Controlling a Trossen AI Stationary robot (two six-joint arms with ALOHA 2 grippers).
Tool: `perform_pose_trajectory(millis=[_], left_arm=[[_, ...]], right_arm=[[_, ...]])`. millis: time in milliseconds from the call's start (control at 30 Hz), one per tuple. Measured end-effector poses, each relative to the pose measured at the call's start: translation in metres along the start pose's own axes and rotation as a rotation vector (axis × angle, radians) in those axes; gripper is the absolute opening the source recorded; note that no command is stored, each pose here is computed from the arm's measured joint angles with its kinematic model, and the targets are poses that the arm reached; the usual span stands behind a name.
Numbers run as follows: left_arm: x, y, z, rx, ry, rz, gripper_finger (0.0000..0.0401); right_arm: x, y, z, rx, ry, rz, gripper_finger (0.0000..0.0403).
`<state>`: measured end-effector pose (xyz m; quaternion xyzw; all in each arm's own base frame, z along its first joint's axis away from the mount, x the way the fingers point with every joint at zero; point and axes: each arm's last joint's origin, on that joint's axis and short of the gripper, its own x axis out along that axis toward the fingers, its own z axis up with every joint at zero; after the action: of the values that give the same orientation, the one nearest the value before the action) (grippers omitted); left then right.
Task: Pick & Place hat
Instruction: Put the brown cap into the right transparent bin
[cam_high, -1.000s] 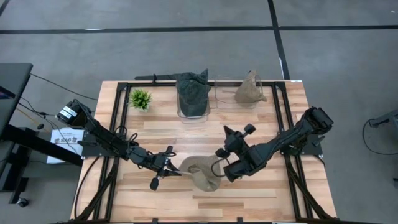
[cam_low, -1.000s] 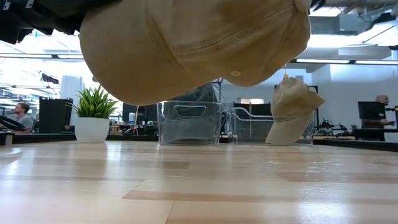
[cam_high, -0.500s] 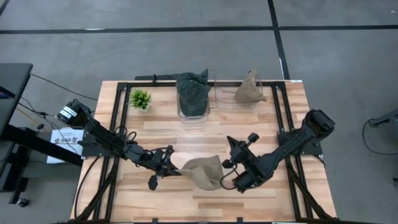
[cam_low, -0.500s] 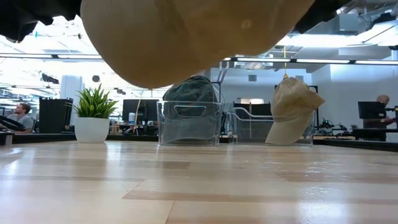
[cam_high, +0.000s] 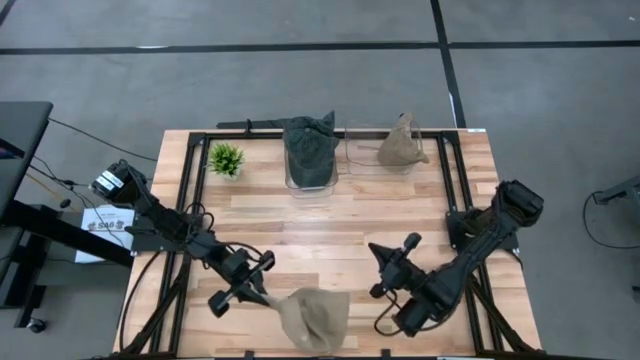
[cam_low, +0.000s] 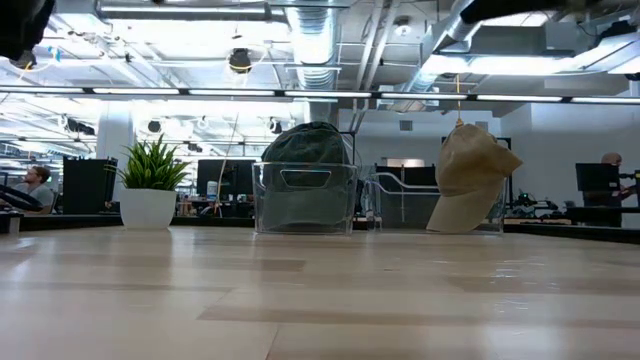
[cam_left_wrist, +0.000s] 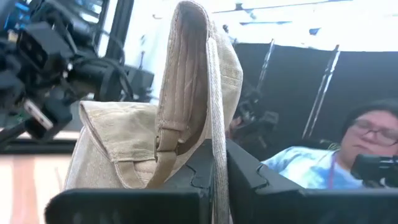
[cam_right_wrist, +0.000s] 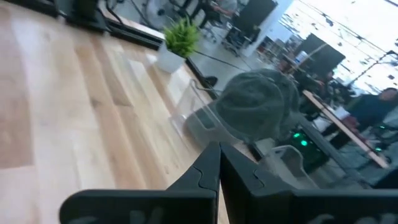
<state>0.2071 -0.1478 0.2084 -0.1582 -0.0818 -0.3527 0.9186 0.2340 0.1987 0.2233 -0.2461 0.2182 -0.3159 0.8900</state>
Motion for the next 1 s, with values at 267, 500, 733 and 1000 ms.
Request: perform_pose_trajectory(millis=[267,500,733,1000], left_arm=[[0.0,-0.008,0.004,0.026,-0.055,-0.022,0.0021],[0.0,-0.008,0.004,0.026,-0.063,-0.009,0.0021],[0.0,-0.008,0.004,0.023,-0.056,-0.007,0.0021],[0.0,-0.008,0.003,0.023,-0.053,-0.007,0.0022]], right_arm=[[-0.007,0.02,0.018,-0.04,-0.036,0.133,0.0001],[-0.014,0.041,0.052,-0.167,-0.182,0.571,0.0001],[-0.034,0.045,0.069,-0.28,-0.382,0.762,0.0001],[-0.042,0.04,0.085,-0.254,-0.423,0.767,0.0001]])
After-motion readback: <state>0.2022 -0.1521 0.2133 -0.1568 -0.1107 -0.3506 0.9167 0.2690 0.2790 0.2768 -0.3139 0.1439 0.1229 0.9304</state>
